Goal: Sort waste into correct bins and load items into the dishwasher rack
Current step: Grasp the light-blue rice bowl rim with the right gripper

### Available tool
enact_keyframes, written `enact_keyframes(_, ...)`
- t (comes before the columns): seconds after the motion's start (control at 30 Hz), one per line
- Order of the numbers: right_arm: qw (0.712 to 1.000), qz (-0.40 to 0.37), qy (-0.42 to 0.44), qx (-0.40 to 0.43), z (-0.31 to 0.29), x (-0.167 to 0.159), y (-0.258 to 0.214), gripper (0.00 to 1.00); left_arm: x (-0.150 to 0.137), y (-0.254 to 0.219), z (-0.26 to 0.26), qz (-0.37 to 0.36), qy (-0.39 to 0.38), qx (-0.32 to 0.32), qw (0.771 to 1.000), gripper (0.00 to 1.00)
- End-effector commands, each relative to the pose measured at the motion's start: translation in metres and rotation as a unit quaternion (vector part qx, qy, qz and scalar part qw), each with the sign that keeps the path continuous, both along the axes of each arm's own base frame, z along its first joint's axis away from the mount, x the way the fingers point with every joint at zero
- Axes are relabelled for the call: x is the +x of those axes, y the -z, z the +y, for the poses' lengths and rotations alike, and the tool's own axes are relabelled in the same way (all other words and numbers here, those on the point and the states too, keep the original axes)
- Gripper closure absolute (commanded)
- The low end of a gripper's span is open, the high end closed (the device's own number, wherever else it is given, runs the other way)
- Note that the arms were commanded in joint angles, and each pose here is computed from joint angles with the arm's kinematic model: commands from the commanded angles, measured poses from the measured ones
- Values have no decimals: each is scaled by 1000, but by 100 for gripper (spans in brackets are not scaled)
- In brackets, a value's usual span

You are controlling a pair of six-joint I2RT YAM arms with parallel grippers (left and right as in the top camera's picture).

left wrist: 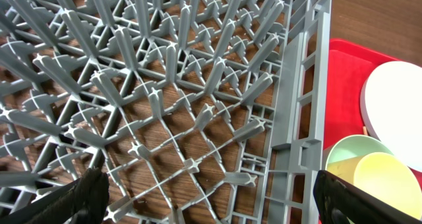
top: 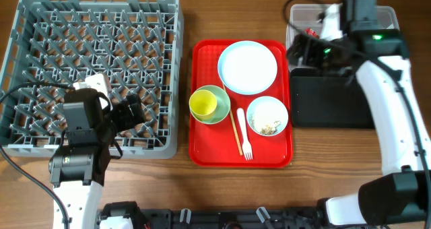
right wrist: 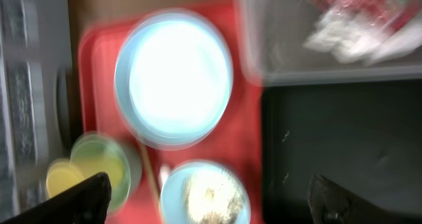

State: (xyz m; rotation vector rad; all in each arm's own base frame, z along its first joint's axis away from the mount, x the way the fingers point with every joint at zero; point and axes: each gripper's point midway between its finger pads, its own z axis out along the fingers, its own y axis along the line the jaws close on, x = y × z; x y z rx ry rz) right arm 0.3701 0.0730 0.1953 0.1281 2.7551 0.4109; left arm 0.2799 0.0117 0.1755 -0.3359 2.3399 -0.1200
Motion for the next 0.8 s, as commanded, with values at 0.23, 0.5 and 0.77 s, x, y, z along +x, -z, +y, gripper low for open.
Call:
enact_keyframes(0.23,994,53,-48,-86,93,-60,100,27,3,-8,-1,-11,3,-4,1000,0)
enact_keyframes(0.5,990,90,-43,-97,114,-85,165,48,2,-8,-1,-9,4,-5,1000,0)
enact_keyframes(0.77,988,86,-19,-129,105,-78,178,91,2,-8,-1,-9,4,-5,1000,0)
